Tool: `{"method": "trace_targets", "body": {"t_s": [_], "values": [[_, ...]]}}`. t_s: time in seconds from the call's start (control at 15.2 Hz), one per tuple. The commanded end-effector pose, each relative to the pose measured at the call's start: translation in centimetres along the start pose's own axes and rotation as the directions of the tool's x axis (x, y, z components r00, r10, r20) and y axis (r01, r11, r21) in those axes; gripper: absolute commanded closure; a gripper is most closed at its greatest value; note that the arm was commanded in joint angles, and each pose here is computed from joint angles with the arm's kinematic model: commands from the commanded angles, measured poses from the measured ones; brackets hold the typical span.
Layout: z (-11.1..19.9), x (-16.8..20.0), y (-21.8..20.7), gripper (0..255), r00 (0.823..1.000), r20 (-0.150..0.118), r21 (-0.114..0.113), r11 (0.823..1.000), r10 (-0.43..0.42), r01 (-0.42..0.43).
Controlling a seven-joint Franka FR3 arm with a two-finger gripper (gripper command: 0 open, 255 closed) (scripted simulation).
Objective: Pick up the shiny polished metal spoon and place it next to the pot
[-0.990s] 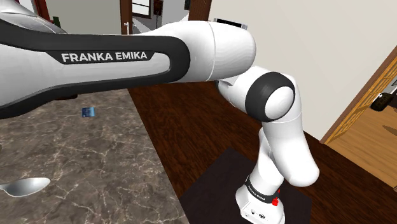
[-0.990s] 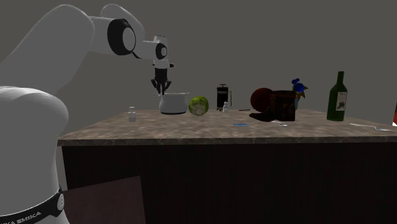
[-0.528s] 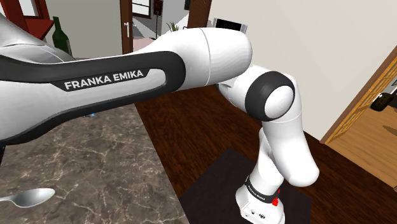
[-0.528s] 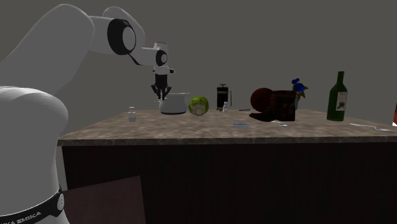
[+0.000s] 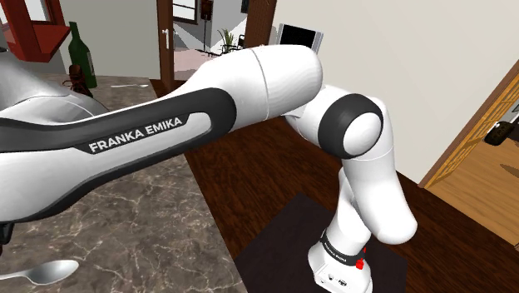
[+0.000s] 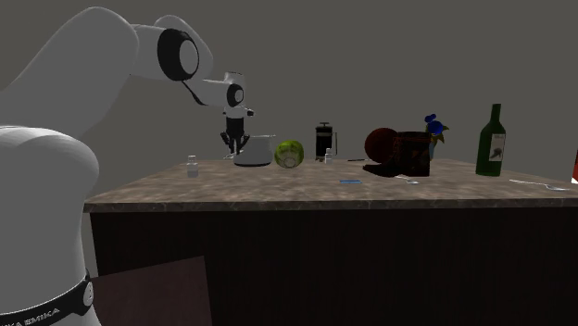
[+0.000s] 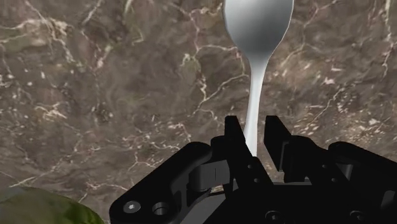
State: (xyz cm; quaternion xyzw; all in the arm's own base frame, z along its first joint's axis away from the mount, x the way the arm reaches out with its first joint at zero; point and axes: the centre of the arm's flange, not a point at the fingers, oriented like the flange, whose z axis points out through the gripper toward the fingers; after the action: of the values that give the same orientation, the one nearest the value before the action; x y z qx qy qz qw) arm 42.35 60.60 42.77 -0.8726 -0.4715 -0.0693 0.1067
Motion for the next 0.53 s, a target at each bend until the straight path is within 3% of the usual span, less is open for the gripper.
{"method": "trace_targets", "body": {"t_s": [0.0, 0.46], "values": [[1.2, -0.2, 0.1, 255, 1.0, 0.0, 0.0, 1.0, 0.0, 0.0], [4.7, -1.0, 0.6, 255, 1.0, 0.0, 0.0, 1.0, 0.0, 0.0]]}}
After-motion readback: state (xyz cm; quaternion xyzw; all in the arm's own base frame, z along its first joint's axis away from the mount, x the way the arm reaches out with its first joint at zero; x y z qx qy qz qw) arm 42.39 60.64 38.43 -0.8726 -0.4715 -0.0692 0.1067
